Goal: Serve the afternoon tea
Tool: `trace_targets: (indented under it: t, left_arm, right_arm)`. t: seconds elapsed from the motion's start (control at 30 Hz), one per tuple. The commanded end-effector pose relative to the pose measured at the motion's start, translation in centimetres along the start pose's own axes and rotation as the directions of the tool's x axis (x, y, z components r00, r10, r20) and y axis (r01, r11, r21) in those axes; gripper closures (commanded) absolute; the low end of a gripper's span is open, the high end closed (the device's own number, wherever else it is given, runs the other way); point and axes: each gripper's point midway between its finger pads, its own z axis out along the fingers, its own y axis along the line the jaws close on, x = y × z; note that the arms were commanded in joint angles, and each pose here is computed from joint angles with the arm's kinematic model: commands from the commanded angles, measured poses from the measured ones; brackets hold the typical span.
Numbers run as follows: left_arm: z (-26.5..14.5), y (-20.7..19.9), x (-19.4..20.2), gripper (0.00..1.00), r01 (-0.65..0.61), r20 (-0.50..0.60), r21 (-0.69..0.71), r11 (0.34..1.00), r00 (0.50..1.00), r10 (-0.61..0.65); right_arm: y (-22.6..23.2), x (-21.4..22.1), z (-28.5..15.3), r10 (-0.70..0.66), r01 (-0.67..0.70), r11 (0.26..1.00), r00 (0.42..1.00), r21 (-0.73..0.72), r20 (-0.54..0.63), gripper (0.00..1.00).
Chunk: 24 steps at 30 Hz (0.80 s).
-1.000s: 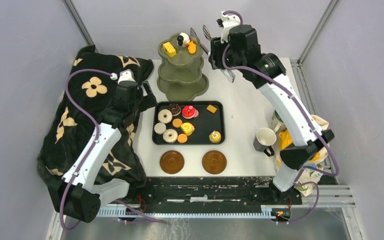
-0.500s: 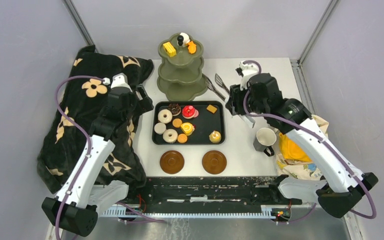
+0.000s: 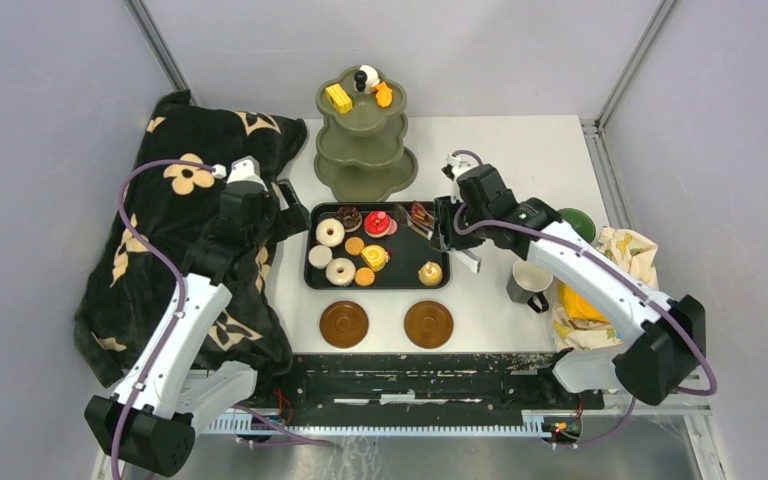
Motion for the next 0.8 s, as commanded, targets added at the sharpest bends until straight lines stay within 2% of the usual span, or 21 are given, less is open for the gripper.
trace_targets:
  t: [0.0,0.27,0.57,0.77]
  left_arm:
    - [0.2,-0.4,-0.3,0.01,0.027,0.006,0.017,0.999,1.0,-0.027]
    - [1.0,-0.5,-0.1,0.01,0.015,-0.001,0.014,1.0,1.0,-0.015]
    - [1.5,-0.7,0.0,0.01,0.001,-0.012,0.02,1.0,1.0,0.0]
    - [1.6,-1.2,-0.3,0.01,-0.005,-0.015,0.035,0.999,1.0,0.006]
  right_arm:
    - [2.8,-2.4,2.7,0.102,-0.093,0.988,0.993,-0.119,0.065,0.51]
    - [2.9,-2.7,6.1,0.122,-0.12,0.987,0.992,-0.109,0.018,0.5]
    - [3.5,-2.6,8.0,0.134,-0.134,0.982,0.991,-0.134,-0.006,0.5]
    - [4.1,-2.5,8.5,0.131,-0.134,0.978,0.991,-0.162,-0.033,0.6]
